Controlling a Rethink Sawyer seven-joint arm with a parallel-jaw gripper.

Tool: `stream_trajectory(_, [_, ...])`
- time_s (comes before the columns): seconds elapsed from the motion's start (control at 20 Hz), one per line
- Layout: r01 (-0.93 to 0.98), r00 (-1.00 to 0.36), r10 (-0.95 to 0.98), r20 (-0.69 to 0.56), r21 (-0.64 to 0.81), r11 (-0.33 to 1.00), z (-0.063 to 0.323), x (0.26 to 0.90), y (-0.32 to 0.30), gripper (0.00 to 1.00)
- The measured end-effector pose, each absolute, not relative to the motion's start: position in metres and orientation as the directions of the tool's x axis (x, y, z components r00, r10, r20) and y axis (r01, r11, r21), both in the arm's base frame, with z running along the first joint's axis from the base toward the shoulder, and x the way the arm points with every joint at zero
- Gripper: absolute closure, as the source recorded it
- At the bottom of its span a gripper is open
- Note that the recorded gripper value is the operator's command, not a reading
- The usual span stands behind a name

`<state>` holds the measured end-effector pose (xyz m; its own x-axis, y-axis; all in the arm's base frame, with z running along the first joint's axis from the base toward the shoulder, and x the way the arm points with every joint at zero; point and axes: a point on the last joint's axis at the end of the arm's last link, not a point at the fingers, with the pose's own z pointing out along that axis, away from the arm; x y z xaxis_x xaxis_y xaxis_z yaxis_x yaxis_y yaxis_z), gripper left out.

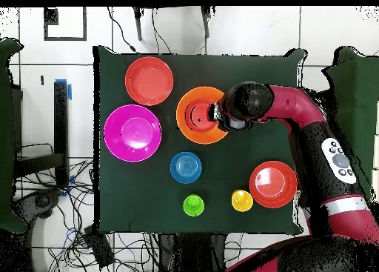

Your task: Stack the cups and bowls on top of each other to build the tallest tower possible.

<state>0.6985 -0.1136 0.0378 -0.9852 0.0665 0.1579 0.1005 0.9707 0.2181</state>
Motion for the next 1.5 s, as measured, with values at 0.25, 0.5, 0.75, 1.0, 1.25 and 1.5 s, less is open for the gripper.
stream_trajectory(0.25, [0.101, -0.985, 0.066, 0.161, 0.218, 0.971, 0.0374, 0.6981, -0.1134, 1.00])
stream_trajectory(0.5, [0.101, -0.985, 0.066, 0.160, 0.219, 0.971, 0.0375, 0.6982, -0.1134, 1.00])
stream_trajectory(0.75, [0.101, -0.985, 0.066, 0.160, 0.218, 0.971, 0.0376, 0.6983, -0.1135, 0.00])
stream_trajectory(1.0, [0.101, -0.985, 0.066, 0.160, 0.218, 0.971, 0.0376, 0.6983, -0.1135, 0.00])
stream_trajectory(1.25, [0.101, -0.985, 0.066, 0.160, 0.218, 0.971, 0.0376, 0.6983, -0.1135, 0.00])
stream_trajectory(1.5, [0.101, -0.985, 0.066, 0.160, 0.218, 0.971, 0.0376, 0.6983, -0.1135, 0.00])
